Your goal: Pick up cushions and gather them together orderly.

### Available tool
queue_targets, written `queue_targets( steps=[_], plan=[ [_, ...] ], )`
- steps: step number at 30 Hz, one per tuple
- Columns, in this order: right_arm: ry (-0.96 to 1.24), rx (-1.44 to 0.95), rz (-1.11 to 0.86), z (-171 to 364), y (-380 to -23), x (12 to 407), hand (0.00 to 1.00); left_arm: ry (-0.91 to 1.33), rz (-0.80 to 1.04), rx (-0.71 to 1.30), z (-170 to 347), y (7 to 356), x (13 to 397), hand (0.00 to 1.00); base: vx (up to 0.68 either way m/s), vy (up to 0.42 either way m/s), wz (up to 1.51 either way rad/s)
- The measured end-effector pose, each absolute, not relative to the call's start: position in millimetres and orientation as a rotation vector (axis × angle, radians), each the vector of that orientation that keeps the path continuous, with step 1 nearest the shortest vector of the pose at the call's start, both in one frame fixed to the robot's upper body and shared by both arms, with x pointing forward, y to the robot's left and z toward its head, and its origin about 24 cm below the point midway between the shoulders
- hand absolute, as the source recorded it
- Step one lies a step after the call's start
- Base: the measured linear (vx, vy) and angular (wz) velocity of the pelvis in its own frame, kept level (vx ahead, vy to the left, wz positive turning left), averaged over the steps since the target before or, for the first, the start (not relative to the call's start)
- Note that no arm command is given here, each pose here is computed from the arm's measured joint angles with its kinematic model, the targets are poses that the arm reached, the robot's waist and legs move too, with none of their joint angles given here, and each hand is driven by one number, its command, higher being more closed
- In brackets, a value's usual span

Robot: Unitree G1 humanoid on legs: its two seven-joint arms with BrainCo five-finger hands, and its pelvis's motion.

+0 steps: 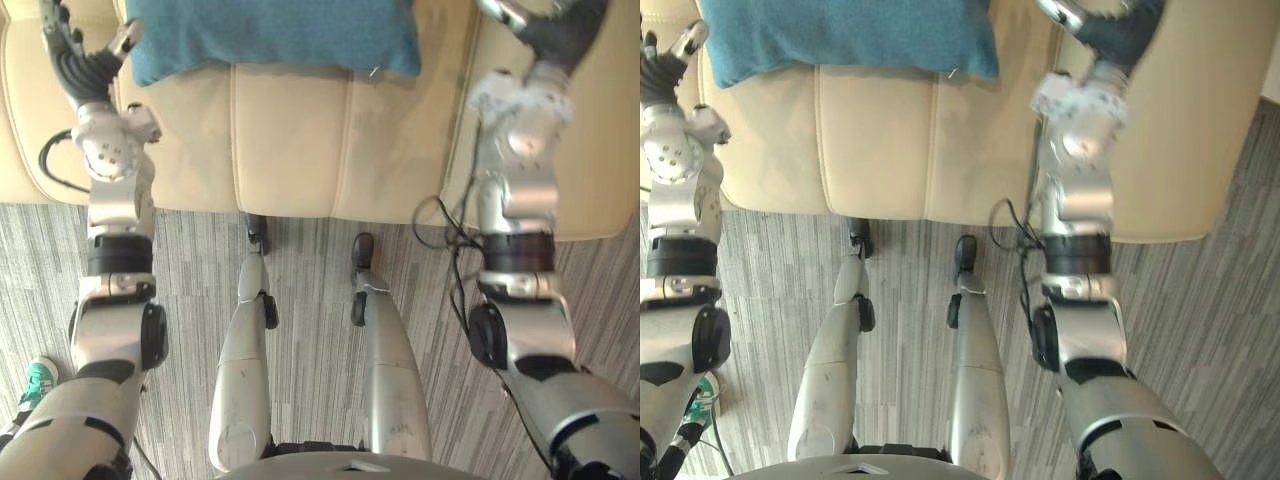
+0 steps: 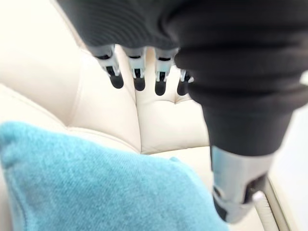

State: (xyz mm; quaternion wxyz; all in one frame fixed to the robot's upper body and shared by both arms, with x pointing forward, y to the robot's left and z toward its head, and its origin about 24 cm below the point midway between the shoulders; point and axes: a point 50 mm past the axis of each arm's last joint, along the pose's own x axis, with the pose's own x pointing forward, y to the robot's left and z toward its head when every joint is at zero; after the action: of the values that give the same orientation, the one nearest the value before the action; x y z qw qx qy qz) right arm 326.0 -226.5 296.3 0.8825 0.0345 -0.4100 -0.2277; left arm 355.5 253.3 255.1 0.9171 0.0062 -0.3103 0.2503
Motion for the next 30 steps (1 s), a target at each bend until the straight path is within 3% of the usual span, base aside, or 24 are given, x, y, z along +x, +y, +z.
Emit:
queue_targets(
  steps=[4, 10, 13, 14, 19, 24, 30],
  plan=[
    [-0.719, -0.03, -0.498, 231.4, -251.6, 300.5, 0.0, -0.524, 0.557, 0.011, 193.5, 278.2, 327.0, 0.0, 0.02, -0.149, 0.02],
    [-0.411, -0.045, -0.386, 128.2, -237.3, 262.8, 0.0, -0.222, 0.548, -0.039, 77.6, 270.9, 264.2, 0.0, 0.09, -0.149, -0.01],
    [-0.154, 0.055, -0.319, 59.3, -213.0, 235.6, 0.0, 0.038, 0.536, -0.107, 8.0, 251.6, 223.0, 0.0, 0.12, -0.084, -0.16],
    [0.02, 0.087, -0.276, 17.9, -200.9, 222.6, 0.0, 0.233, 0.53, -0.133, -35.3, 242.2, 198.2, 0.0, 0.11, -0.04, -0.4],
    [0.438, 0.08, -0.23, -69.3, -180.3, 187.9, 0.0, 0.734, 0.548, -0.209, -124.9, 211.7, 132.7, 0.0, 0.06, -0.007, -0.29],
    [0.821, 0.016, -0.266, -131.5, -187.2, 139.2, 0.0, 0.993, 0.579, -0.232, -156.1, 203.5, 82.1, 0.0, 0.04, 0.01, -0.2],
    [1.004, 0.035, -0.365, -151.9, -207.0, 101.8, 0.0, 1.086, 0.561, -0.213, -163.3, 206.9, 65.5, 0.0, 0.05, 0.015, -0.18]
  ],
)
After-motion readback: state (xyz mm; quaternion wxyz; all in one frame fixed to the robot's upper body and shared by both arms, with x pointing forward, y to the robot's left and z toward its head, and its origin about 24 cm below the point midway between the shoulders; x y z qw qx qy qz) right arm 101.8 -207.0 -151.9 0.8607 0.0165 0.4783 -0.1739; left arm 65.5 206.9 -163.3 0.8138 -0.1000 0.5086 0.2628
